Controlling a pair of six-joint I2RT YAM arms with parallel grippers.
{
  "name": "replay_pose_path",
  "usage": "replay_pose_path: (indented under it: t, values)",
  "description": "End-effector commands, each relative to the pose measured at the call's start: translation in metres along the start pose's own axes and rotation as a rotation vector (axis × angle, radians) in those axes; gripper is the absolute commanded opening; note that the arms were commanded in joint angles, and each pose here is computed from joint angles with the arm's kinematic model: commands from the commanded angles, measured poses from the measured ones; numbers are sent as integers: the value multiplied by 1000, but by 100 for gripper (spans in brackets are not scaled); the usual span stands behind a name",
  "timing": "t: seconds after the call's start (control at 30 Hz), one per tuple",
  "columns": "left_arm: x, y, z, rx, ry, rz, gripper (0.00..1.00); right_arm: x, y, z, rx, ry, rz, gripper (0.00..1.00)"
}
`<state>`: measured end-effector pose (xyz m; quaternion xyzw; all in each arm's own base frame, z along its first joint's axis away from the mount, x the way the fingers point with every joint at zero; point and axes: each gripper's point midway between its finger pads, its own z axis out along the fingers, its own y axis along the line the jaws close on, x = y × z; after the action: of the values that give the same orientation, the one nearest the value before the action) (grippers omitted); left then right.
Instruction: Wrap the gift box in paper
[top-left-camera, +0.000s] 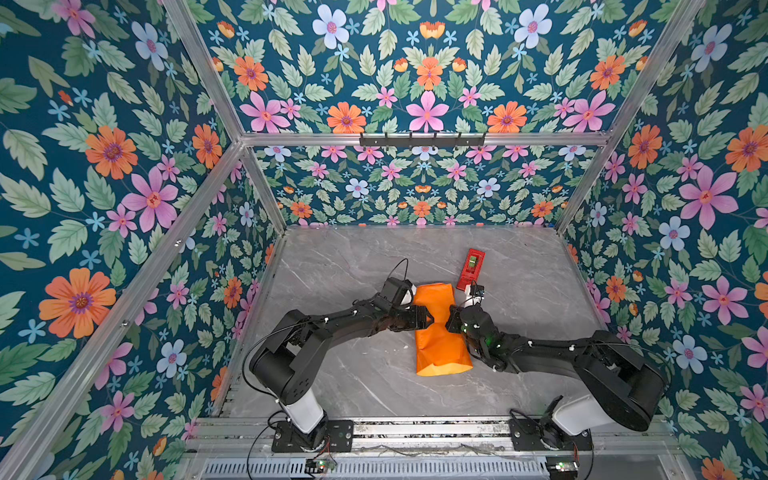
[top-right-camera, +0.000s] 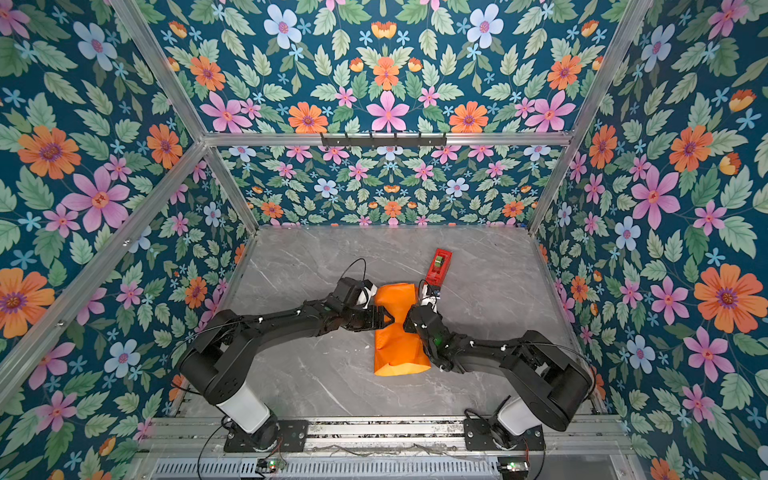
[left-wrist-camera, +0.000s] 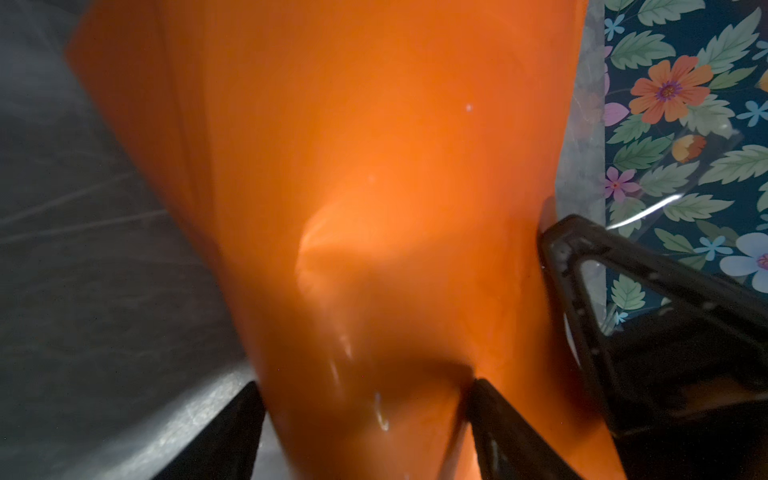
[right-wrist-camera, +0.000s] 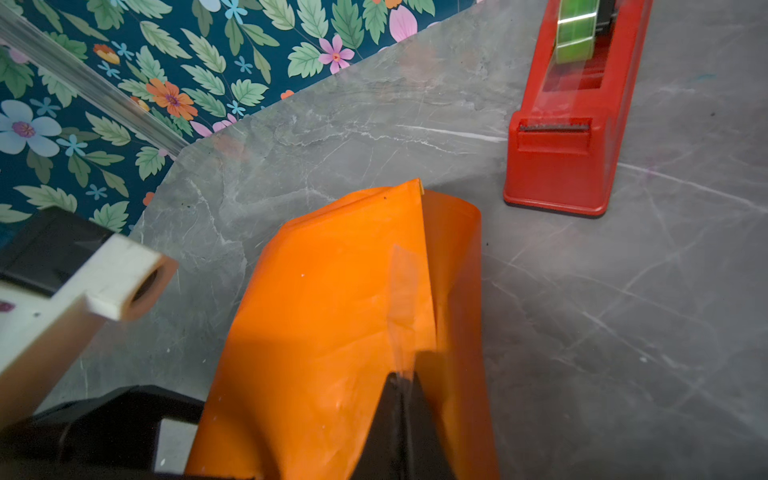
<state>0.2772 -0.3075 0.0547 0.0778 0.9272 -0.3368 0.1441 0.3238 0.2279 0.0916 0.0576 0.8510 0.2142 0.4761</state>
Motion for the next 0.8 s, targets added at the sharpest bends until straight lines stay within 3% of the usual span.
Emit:
replay_pose_path:
  t: [0.0, 0.23, 0.5, 0.77]
  values:
    - [27, 45, 2, -194, 79, -36, 78, 22, -7, 0, -7, 76, -152, 0]
    - [27, 45, 0, -193, 77, -40, 78, 41, -6, 0, -73, 109, -295, 5]
    - [27, 45, 0, -186, 77, -44, 78, 44, -3, -3, -116, 108, -391, 26]
    - [26, 45, 0, -183, 77, -44, 77, 19, 7, -5, -145, 68, -368, 36]
